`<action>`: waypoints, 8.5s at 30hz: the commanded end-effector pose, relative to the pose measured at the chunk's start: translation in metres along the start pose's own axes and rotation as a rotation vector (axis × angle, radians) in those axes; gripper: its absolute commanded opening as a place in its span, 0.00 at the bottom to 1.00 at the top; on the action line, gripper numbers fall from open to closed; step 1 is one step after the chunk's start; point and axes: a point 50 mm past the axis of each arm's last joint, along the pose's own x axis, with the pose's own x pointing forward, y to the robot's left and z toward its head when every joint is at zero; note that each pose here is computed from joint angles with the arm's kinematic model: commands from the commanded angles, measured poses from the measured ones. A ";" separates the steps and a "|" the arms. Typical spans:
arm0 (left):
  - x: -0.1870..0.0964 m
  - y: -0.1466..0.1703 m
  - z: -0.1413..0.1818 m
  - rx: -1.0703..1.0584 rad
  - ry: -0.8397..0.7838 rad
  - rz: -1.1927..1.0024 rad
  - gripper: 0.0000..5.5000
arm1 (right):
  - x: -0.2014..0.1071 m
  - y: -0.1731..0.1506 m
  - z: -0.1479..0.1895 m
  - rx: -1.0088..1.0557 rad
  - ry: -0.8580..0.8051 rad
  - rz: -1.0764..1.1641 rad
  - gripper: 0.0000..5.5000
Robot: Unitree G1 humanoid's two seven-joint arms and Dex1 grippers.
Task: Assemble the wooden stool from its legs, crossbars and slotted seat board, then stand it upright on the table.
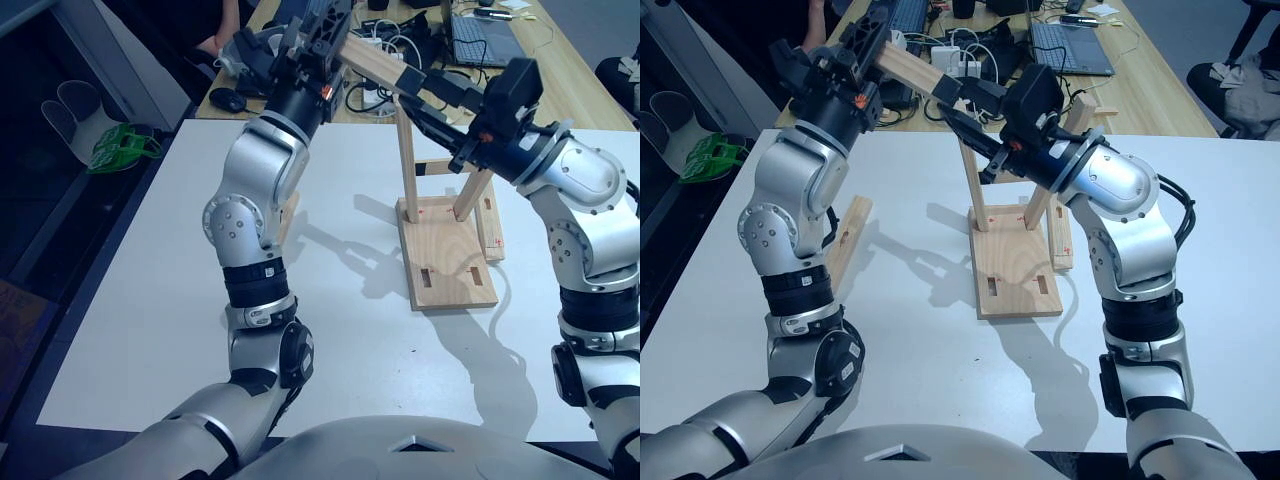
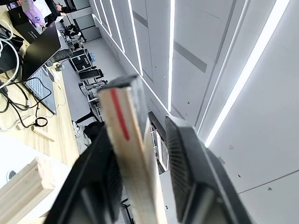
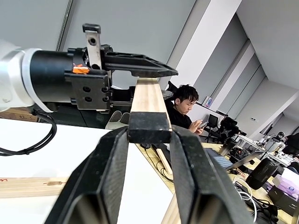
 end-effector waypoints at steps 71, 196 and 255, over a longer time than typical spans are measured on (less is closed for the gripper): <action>-0.122 0.162 0.059 1.115 0.026 0.531 0.07 | -0.067 0.001 -0.112 0.236 0.454 -0.405 0.55; -0.087 0.098 0.028 1.104 0.634 0.671 0.45 | -0.080 -0.002 -0.116 0.334 0.427 -0.540 0.55; -0.065 0.169 0.051 1.130 1.058 0.701 0.69 | -0.073 0.000 -0.112 0.394 0.354 -0.644 0.55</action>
